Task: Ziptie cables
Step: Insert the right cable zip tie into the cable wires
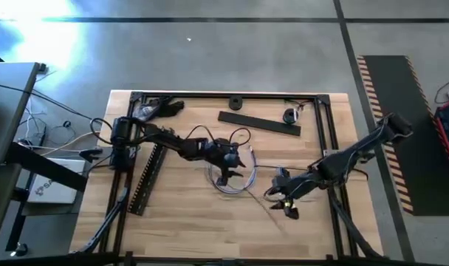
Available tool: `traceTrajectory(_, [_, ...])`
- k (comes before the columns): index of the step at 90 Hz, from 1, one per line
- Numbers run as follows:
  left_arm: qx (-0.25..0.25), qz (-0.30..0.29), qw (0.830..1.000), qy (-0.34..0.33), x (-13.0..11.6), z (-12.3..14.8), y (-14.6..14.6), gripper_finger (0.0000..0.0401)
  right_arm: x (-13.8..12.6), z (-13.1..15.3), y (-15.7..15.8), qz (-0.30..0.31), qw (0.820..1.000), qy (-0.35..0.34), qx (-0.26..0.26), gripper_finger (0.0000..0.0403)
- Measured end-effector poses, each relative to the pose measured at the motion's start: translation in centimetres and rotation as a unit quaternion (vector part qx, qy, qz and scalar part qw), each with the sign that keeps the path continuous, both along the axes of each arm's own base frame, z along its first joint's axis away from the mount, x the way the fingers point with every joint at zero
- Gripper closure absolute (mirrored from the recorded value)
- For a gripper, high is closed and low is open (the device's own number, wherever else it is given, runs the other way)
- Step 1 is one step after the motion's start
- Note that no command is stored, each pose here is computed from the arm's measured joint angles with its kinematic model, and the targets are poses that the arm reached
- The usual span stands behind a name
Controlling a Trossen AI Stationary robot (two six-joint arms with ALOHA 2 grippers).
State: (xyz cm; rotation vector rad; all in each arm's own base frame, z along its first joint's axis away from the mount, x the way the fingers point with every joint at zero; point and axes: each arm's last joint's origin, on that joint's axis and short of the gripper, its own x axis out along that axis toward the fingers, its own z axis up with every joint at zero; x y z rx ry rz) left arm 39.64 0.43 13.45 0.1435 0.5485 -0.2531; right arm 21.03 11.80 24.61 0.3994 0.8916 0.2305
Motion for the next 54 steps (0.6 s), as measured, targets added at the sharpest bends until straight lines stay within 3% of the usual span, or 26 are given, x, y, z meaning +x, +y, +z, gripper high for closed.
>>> traceTrajectory(6, [0.0,0.0,1.0,-0.005,0.1,0.1,0.0,0.0251,-0.6,0.3,-0.4,-0.015,1.0,0.01,-0.001,0.0154])
traceTrajectory(14, [-0.003,-0.004,1.0,-0.024,0.2,0.4,0.0,0.026,-1.1,-0.1,-1.2,-0.082,0.993,0.005,-0.08,0.0156])
traceTrajectory(27, [-0.014,0.008,0.998,-0.055,0.7,0.6,0.1,0.0282,-1.4,-4.5,-2.7,-0.132,0.974,0.014,-0.182,0.0165])
traceTrajectory(40, [-0.032,0.032,0.998,-0.05,1.0,0.2,0.6,0.0302,-2.8,-10.3,-5.2,-0.162,0.967,0.016,-0.198,0.0184])
traceTrajectory(54, [-0.026,0.052,0.997,-0.043,1.1,-0.6,0.7,0.0312,-3.0,-12.2,-7.5,-0.199,0.953,-0.056,-0.221,0.0207])
